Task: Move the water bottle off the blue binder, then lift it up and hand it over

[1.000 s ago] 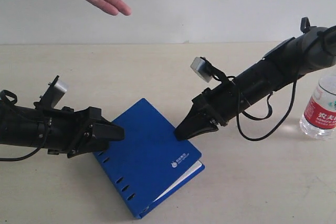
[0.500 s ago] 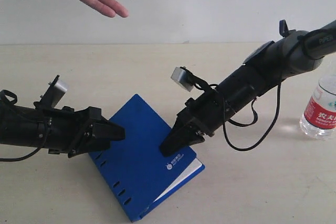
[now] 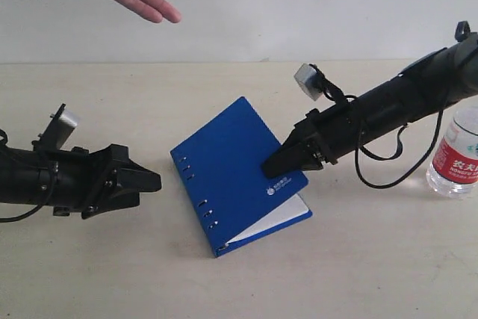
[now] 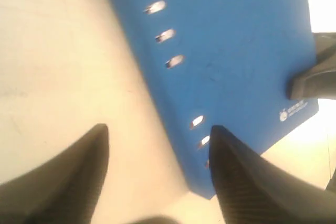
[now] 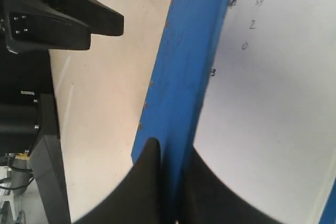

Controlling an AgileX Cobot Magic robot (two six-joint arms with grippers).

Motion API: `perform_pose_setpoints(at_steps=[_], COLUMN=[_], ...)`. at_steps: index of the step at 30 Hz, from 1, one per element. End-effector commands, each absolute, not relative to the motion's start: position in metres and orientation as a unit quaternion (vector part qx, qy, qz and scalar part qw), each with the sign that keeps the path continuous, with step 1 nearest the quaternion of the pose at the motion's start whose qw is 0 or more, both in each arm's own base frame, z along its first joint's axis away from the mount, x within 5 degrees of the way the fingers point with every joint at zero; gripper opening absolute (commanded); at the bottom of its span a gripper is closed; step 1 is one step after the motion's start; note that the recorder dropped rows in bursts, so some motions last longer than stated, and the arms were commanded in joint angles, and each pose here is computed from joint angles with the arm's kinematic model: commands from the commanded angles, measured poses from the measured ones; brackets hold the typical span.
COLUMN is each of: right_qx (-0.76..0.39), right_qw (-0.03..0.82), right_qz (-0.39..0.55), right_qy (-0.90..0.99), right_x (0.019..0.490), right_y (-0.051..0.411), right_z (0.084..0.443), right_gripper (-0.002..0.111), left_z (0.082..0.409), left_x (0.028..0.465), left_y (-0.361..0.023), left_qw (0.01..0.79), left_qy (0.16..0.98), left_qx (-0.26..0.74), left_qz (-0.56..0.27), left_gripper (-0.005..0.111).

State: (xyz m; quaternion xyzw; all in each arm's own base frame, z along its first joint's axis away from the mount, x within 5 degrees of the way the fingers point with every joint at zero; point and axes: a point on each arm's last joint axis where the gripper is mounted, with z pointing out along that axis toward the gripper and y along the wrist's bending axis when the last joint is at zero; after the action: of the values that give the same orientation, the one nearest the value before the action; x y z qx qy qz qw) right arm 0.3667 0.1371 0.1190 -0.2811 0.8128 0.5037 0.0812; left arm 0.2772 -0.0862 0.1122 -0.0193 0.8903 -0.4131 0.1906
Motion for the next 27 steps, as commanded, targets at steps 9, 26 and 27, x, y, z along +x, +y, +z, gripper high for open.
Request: perform_pose_setpoints(at_steps=[9, 26, 27], right_qx=[-0.332, -0.333, -0.333], right_qw=[0.191, 0.184, 0.184], right_qz=[0.505, 0.501, 0.501], right_qy=[0.774, 0.777, 0.777], right_x=[0.368, 0.367, 0.367], right_y=[0.143, 0.142, 0.142], right_z=[0.177, 0.176, 0.176], right_gripper=[0.0, 0.0, 0.0], left_z=[0.107, 0.086, 0.086], left_x=[0.281, 0.311, 0.311], left_y=[-0.083, -0.104, -0.104], left_qw=[0.196, 0.15, 0.15], left_qy=[0.908, 0.856, 0.856], left_qx=[-0.028, -0.015, -0.015], left_qz=[-0.369, -0.495, -0.495], left_gripper=[0.054, 0.054, 0.054])
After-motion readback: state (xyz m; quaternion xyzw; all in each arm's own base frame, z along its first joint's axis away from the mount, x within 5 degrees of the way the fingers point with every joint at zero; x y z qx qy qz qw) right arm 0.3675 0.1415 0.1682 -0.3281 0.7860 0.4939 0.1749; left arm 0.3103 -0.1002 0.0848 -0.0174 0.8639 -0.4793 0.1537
